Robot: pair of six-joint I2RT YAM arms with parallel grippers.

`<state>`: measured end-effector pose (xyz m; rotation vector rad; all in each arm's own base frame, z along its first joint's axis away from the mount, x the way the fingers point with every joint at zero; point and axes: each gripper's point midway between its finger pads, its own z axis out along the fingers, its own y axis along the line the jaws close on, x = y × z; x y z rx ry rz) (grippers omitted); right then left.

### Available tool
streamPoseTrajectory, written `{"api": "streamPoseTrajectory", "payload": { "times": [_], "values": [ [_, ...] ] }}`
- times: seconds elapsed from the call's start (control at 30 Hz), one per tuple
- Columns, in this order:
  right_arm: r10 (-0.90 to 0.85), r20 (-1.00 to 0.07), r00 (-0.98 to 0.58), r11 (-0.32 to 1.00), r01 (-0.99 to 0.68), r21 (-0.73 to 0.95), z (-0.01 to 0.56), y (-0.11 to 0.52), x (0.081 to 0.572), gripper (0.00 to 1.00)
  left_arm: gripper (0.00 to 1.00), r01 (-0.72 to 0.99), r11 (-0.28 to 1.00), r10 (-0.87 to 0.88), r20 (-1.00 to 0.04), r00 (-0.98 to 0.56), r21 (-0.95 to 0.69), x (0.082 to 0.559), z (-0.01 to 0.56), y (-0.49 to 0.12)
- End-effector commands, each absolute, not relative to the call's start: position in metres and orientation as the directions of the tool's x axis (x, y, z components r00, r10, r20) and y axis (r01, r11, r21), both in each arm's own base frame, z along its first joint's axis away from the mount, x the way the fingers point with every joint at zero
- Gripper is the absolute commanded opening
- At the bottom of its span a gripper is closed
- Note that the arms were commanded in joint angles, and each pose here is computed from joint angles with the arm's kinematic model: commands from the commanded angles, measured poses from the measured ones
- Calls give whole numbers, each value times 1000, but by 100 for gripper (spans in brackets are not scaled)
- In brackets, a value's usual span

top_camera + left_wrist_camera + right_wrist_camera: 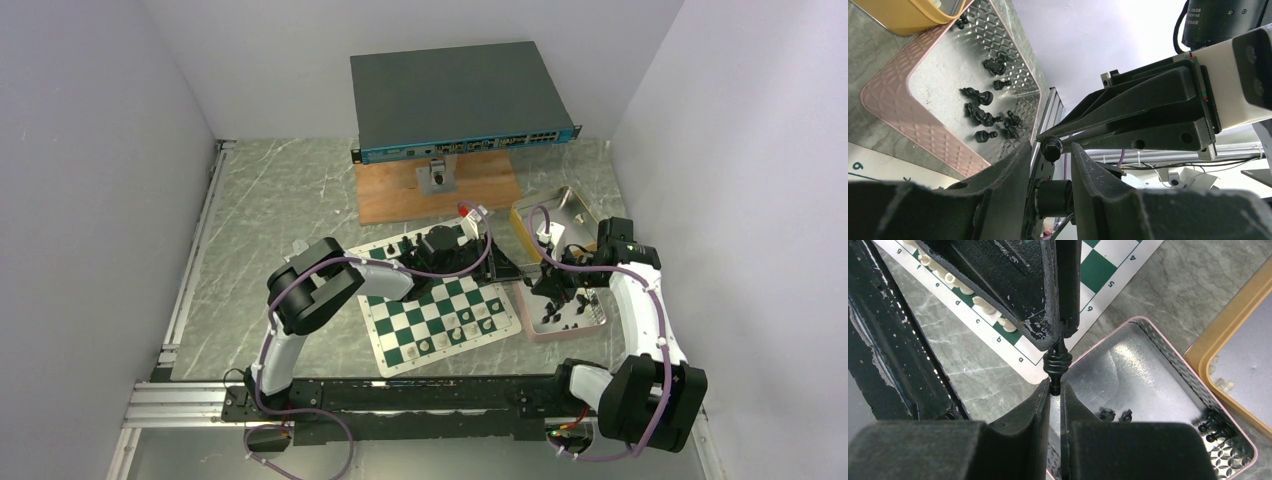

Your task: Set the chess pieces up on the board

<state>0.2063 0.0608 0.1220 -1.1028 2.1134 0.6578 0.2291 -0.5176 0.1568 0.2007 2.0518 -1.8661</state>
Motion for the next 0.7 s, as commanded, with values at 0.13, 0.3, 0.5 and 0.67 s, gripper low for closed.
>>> {"api": "streamPoseTrajectory", "payload": {
  "times": [0.13,0.3,0.5,0.67],
  "values": [
    [-506,-779,-371,487,-868,97,136,67,213,7,28,379,41,-144,-381,-913,-925,228,183,-526],
    [-507,-776,-376,488,-867,101,135,66,212,7,4,382,42,-145,-383,-912,-923,228,183,-526],
    [-516,-766,-383,500,-861,93,133,63,212,7,0,414,98,-173,-425,-889,-905,231,182,-516],
    [-522,-760,-387,518,-852,79,133,60,214,7,0,469,179,-213,-499,-840,-865,235,185,-498]
  ]
}}
